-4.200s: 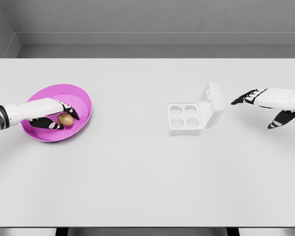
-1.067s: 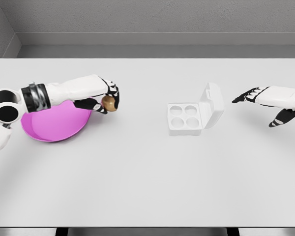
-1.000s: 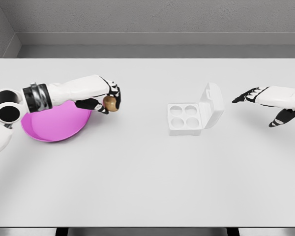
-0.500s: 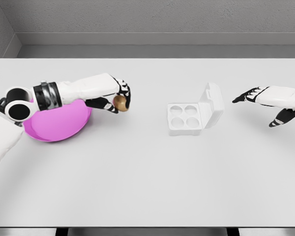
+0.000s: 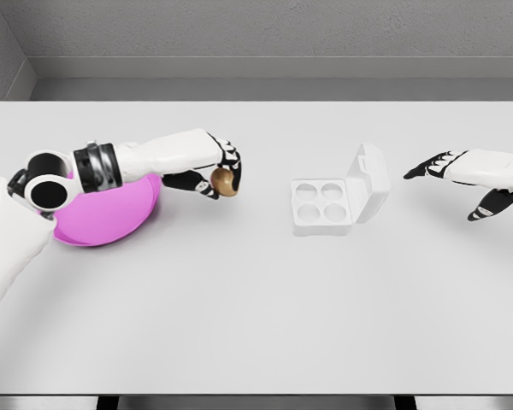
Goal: Pack egg into the box and close the box lid
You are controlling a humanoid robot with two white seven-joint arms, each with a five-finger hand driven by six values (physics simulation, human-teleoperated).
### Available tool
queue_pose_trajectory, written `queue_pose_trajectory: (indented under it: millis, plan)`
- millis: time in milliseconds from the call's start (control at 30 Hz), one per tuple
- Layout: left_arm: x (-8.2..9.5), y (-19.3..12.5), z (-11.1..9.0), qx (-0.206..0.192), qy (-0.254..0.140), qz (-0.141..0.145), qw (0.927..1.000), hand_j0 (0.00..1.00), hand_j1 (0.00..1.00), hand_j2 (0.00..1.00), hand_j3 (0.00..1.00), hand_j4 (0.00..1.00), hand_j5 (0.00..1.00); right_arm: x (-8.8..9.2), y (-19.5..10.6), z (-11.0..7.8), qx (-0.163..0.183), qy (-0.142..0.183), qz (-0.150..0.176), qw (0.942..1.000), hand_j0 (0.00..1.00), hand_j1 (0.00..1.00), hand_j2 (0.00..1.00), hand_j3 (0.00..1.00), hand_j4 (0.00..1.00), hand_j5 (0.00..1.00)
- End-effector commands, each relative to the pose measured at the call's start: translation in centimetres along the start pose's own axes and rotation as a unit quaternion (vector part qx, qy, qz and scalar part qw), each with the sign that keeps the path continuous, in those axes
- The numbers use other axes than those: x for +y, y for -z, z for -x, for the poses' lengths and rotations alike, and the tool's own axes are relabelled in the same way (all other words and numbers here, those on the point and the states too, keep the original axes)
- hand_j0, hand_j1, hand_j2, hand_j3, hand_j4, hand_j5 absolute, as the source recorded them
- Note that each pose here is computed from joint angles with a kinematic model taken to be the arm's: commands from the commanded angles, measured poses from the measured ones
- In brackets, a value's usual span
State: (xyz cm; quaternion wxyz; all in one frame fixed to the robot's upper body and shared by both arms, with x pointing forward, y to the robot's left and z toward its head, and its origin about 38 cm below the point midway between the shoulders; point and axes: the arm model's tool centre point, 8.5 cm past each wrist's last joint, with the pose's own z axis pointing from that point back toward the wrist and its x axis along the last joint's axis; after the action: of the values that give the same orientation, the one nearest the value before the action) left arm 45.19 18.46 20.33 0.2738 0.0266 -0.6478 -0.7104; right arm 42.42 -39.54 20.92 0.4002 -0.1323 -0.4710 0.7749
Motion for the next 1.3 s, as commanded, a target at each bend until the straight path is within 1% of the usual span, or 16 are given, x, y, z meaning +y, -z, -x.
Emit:
queue_pose_trajectory:
  millis: [0, 233, 433, 467, 1033, 1267]
  plan:
    - [0.0, 0.3, -0.1, -0.002, -0.002, -0.003, 1.0000, 0.36, 0.36, 0.36, 0.36, 0.36, 0.36, -0.1, -0.1, 0.0, 0.000, 0.002, 0.003, 1.0000, 1.00, 1.00, 1.00, 1.00, 1.00, 1.00]
    - [0.2, 0.7, -0.6, -0.009, 0.000, -0.006, 0.9999, 0.37, 0.37, 0.37, 0.37, 0.37, 0.37, -0.1, -0.1, 0.0, 0.000, 0.002, 0.002, 1.0000, 1.00, 1.00, 1.00, 1.00, 1.00, 1.00]
    - [0.2, 1.5, -1.1, -0.019, -0.003, -0.012, 0.9997, 0.37, 0.37, 0.37, 0.37, 0.37, 0.37, -0.1, -0.1, 0.0, 0.000, 0.002, 0.002, 1.0000, 1.00, 1.00, 1.00, 1.00, 1.00, 1.00]
    - [0.1, 1.7, -1.1, -0.018, 0.000, -0.009, 0.9998, 0.37, 0.37, 0.37, 0.37, 0.37, 0.37, -0.1, -0.1, 0.0, 0.000, 0.002, 0.002, 1.0000, 1.00, 1.00, 1.00, 1.00, 1.00, 1.00]
    - [0.3, 3.5, -2.3, -0.037, 0.005, -0.017, 0.9992, 0.37, 0.37, 0.37, 0.37, 0.37, 0.37, -0.1, -0.1, 0.0, 0.000, 0.002, 0.002, 1.0000, 1.00, 1.00, 1.00, 1.00, 1.00, 1.00]
    - [0.5, 3.8, -2.7, -0.042, 0.007, -0.020, 0.9989, 0.37, 0.37, 0.37, 0.37, 0.37, 0.37, -0.1, -0.1, 0.0, 0.000, 0.002, 0.002, 1.0000, 1.00, 1.00, 1.00, 1.00, 1.00, 1.00]
